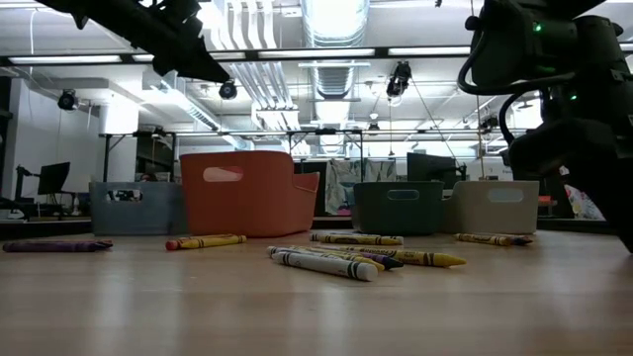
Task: Sort crayons
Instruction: Put the purple crayon into the blue bin
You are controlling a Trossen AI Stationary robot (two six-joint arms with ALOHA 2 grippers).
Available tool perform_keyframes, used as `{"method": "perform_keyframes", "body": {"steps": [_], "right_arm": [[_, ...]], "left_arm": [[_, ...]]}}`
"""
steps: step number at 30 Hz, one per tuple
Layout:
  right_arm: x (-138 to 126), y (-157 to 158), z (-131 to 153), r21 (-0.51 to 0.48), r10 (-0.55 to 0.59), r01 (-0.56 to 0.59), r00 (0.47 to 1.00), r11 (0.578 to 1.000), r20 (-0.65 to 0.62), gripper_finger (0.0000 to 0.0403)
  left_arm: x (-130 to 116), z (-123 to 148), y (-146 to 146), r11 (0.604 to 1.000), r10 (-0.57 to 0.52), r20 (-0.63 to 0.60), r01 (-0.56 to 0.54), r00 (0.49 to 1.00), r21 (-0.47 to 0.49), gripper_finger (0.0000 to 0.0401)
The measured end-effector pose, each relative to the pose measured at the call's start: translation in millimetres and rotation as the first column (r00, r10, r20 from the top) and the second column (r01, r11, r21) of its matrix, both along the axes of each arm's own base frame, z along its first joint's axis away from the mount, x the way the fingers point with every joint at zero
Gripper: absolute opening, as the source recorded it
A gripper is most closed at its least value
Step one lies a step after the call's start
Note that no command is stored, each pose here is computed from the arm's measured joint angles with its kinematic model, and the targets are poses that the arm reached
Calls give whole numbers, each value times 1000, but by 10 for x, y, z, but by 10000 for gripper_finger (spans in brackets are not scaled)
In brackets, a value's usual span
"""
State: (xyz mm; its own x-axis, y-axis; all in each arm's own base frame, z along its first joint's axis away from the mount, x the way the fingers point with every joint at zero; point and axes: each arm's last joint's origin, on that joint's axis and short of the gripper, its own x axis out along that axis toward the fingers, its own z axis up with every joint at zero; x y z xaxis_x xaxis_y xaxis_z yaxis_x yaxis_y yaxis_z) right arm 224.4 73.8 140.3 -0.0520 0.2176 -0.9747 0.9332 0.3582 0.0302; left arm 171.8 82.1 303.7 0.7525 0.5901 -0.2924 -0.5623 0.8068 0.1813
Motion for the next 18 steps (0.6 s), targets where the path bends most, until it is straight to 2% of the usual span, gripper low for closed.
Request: {"method": "perform_keyframes", "body": {"steps": [18], "right_arm": [[9, -29, -6, -45, 15, -15, 1000, 999, 15, 36]], "left_arm": [[0, -2, 0, 1000, 0, -1, 0, 1000, 0, 80]]}}
